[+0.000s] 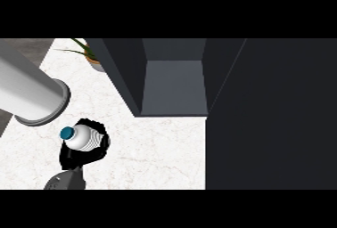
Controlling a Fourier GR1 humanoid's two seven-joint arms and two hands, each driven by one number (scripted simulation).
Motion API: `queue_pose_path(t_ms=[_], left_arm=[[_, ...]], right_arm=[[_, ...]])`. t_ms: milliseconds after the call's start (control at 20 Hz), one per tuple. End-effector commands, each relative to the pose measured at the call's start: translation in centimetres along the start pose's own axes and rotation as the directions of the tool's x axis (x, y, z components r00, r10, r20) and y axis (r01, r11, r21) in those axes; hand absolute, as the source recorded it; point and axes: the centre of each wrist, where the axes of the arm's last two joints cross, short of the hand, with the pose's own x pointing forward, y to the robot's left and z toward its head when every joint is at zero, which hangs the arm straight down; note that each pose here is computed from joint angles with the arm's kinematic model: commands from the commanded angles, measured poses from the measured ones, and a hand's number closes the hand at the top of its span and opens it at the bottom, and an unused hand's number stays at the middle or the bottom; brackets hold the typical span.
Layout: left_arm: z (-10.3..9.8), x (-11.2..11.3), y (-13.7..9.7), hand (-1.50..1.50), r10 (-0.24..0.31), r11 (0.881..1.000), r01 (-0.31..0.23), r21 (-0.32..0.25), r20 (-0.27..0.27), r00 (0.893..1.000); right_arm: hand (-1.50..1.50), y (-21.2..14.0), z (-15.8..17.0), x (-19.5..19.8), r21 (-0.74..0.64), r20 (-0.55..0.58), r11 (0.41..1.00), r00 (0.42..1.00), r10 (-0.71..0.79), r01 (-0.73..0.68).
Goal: Pick up the bottled water, place it into the cabinet and close the cabinet
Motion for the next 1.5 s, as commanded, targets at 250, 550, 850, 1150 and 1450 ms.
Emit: queue_pose_path(t_ms=[250, 550, 850, 1150, 1450], left_arm=[[-1.9, 2.1, -8.7, 1.50, -0.017, 0.999, 0.017, -0.037, 0.010, 1.000], [-6.2, 5.2, -13.3, 1.50, -0.058, 0.997, 0.060, -0.058, 0.035, 0.998], [-7.3, 5.4, -18.0, 1.50, -0.127, 0.992, 0.127, -0.005, 0.029, 0.991], [-10.3, 4.4, -19.6, 1.50, -0.237, 0.970, 0.237, 0.055, -0.016, 0.971], [-12.6, 4.5, -20.8, 1.50, -0.295, 0.952, 0.299, 0.064, -0.057, 0.954]], right_arm=[[-1.50, 2.1, -0.9, 3.8, 0.044, 0.075, 0.998, 0.996, -0.045, 0.042], [-1.50, 1.8, -1.2, 4.1, 0.048, 0.068, 0.998, 0.997, -0.036, 0.033], [-1.50, 1.9, -1.4, 4.0, 0.050, 0.071, 0.998, 0.996, -0.048, 0.045], [-1.50, 1.6, -0.9, 3.3, 0.053, 0.093, 0.996, 0.993, -0.073, 0.068], [-1.50, 1.1, -2.2, 2.4, 0.051, 0.089, 0.995, 0.992, -0.092, 0.088]])
